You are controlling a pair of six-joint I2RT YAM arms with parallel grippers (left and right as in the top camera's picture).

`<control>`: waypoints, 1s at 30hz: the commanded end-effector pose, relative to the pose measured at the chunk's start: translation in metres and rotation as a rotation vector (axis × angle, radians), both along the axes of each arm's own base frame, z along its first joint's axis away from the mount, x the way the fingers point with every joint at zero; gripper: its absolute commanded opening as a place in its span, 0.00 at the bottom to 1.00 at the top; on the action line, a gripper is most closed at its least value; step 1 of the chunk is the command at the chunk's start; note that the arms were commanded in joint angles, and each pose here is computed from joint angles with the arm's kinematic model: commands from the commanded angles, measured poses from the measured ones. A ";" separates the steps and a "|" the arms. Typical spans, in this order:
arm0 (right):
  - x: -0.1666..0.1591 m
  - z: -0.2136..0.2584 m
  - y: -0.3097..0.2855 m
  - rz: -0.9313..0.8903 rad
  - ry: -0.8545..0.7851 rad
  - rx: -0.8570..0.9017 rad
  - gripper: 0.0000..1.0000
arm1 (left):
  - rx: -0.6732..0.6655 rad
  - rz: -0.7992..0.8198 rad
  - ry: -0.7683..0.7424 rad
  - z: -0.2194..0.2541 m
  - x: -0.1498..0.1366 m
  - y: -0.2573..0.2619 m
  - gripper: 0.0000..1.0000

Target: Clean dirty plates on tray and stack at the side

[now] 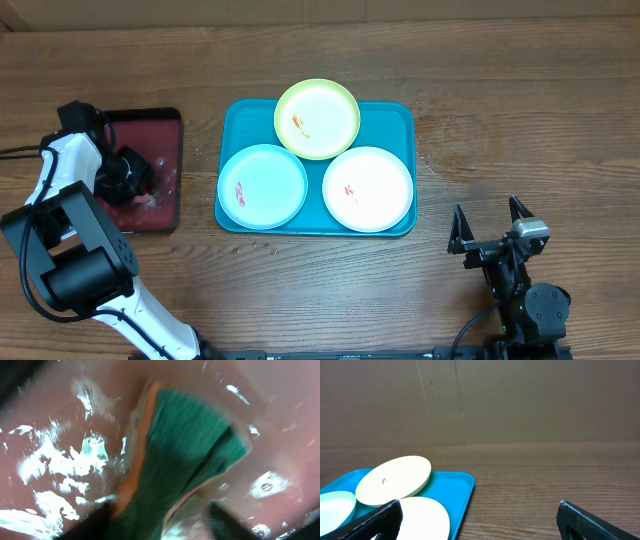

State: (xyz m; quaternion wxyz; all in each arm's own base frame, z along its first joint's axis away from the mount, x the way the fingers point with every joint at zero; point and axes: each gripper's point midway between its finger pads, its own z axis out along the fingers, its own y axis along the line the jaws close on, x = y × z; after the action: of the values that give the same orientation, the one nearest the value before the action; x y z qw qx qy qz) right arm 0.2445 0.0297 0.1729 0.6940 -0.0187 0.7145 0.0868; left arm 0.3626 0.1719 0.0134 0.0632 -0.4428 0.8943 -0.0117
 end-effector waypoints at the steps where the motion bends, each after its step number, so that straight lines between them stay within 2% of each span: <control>1: 0.000 -0.002 -0.002 -0.010 -0.002 0.008 1.00 | 0.029 -0.026 -0.038 0.001 0.012 0.009 1.00; 7: 0.000 -0.002 -0.002 -0.010 -0.002 0.008 1.00 | 0.064 -0.089 -0.076 0.003 0.022 0.015 1.00; 9: 0.000 -0.002 -0.002 -0.010 -0.002 0.008 1.00 | 0.076 -0.139 -0.079 0.003 0.024 0.016 0.96; 13: 0.000 -0.002 -0.002 -0.010 -0.002 0.008 1.00 | 0.085 -0.230 -0.065 0.003 0.022 0.015 0.80; 14: 0.000 -0.002 -0.002 -0.010 -0.002 0.008 1.00 | 0.080 -0.237 -0.055 0.002 0.019 0.013 0.72; 15: 0.000 -0.002 -0.002 -0.010 -0.002 0.008 1.00 | 0.076 -0.239 -0.048 0.002 0.018 0.013 0.67; 20: 0.000 -0.002 -0.002 -0.010 -0.002 0.008 1.00 | 0.055 -0.257 -0.012 0.000 0.008 0.008 0.62; 25: 0.000 -0.002 -0.002 -0.010 -0.002 0.008 1.00 | 0.042 -0.284 0.015 -0.002 0.002 0.005 0.45; 27: 0.000 -0.002 -0.002 -0.010 -0.002 0.008 1.00 | 0.041 -0.284 0.015 -0.002 0.001 0.005 0.44; 29: 0.000 -0.002 -0.002 -0.010 -0.002 0.008 1.00 | 0.043 -0.284 0.014 -0.001 0.002 0.005 0.34; 30: 0.000 -0.002 -0.002 -0.010 -0.002 0.008 1.00 | 0.044 -0.284 0.012 0.000 0.003 0.005 0.23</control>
State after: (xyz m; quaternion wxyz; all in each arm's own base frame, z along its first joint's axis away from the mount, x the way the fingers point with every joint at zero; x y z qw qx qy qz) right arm 0.2445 0.0297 0.1727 0.6937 -0.0185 0.7148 0.0869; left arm 0.3627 0.1730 0.0135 0.0649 -0.3179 0.9459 -0.0006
